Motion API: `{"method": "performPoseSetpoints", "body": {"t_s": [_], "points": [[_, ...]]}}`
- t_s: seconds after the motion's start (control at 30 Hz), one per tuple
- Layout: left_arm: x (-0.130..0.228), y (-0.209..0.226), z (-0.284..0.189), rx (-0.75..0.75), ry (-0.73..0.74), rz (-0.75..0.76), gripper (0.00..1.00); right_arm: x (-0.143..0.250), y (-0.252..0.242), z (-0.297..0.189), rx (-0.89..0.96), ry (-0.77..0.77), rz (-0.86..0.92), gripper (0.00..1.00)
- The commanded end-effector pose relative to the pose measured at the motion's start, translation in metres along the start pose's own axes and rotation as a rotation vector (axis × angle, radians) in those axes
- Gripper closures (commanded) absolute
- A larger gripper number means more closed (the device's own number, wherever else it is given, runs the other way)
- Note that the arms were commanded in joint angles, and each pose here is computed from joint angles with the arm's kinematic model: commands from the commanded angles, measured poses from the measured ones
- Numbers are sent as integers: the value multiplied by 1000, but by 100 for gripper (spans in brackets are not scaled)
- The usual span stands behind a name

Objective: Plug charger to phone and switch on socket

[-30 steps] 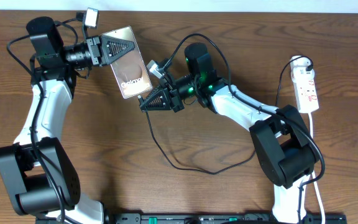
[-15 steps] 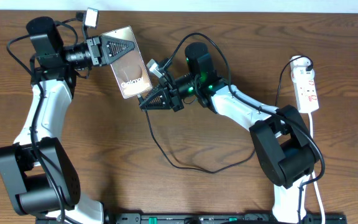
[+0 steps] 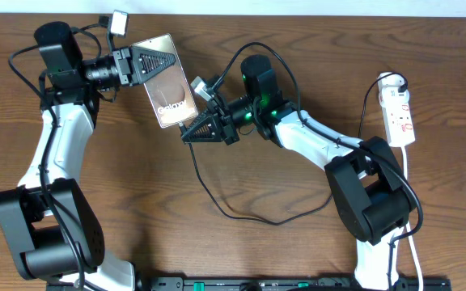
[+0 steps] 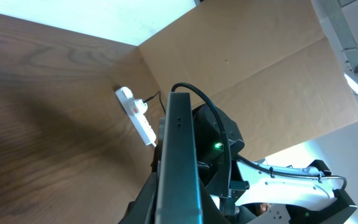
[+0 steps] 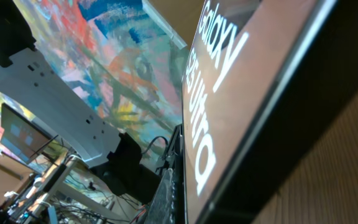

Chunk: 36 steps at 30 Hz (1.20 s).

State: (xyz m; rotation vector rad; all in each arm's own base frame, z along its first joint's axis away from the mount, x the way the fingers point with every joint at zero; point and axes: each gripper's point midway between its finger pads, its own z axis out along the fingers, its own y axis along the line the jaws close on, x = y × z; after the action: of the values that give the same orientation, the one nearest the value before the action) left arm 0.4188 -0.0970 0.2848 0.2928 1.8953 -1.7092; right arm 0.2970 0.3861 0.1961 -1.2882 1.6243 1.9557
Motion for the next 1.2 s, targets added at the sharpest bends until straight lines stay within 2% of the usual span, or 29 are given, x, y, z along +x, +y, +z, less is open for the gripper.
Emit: {"method": "performPoseSetpoints", "body": {"t_s": [0.0,1.17], "points": [[1,-10,0,25,19,28,92,-4,-2,-7,8,-10,4,99],[4,-12,6,34,32,25,93,-4,-8,0,45,-17,34,99]]}}
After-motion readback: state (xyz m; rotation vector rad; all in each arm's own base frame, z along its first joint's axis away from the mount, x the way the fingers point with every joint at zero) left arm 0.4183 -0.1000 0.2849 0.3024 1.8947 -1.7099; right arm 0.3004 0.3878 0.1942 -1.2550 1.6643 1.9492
